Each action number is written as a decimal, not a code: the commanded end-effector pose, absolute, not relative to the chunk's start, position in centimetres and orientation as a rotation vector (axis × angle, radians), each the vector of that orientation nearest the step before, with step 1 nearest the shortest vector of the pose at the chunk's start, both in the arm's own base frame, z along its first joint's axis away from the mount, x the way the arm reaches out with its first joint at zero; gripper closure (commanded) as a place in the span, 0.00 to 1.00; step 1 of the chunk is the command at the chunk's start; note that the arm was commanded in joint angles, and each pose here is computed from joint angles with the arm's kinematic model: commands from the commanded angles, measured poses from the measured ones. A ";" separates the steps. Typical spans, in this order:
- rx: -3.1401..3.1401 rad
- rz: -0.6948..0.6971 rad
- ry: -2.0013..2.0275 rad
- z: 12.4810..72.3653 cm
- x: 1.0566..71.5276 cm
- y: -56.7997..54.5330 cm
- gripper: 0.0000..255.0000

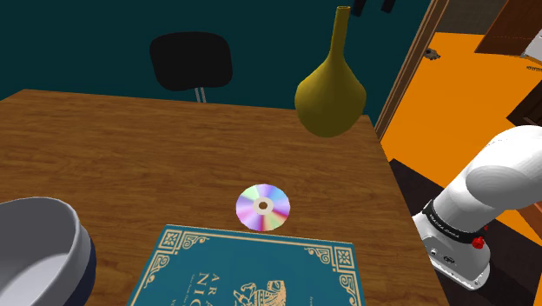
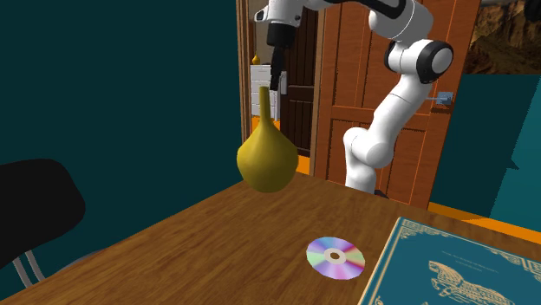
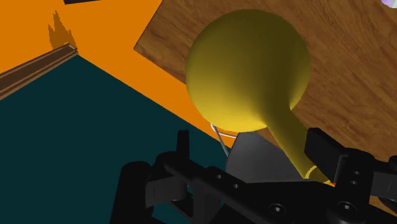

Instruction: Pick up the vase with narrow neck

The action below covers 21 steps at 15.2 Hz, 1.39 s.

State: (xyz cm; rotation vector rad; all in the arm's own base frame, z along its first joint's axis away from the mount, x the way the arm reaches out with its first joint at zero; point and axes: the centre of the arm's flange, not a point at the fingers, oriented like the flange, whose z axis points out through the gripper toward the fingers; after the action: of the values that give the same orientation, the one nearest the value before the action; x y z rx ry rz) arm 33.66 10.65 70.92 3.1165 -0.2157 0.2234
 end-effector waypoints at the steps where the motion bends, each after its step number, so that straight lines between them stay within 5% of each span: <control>1: 3.111 0.224 -0.286 72.2 34.7 12.9 0.00; 12: 3.105 0.224 -0.331 69.1 35.6 14.4 0.00; 13: 3.105 0.224 -0.331 69.1 35.6 14.4 1.00; 21: 3.105 0.224 -0.331 69.2 35.6 14.5 1.00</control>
State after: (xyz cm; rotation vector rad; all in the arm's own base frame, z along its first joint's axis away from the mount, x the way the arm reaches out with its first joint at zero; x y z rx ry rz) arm 35.58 14.47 69.18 3.1051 -0.3303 0.2249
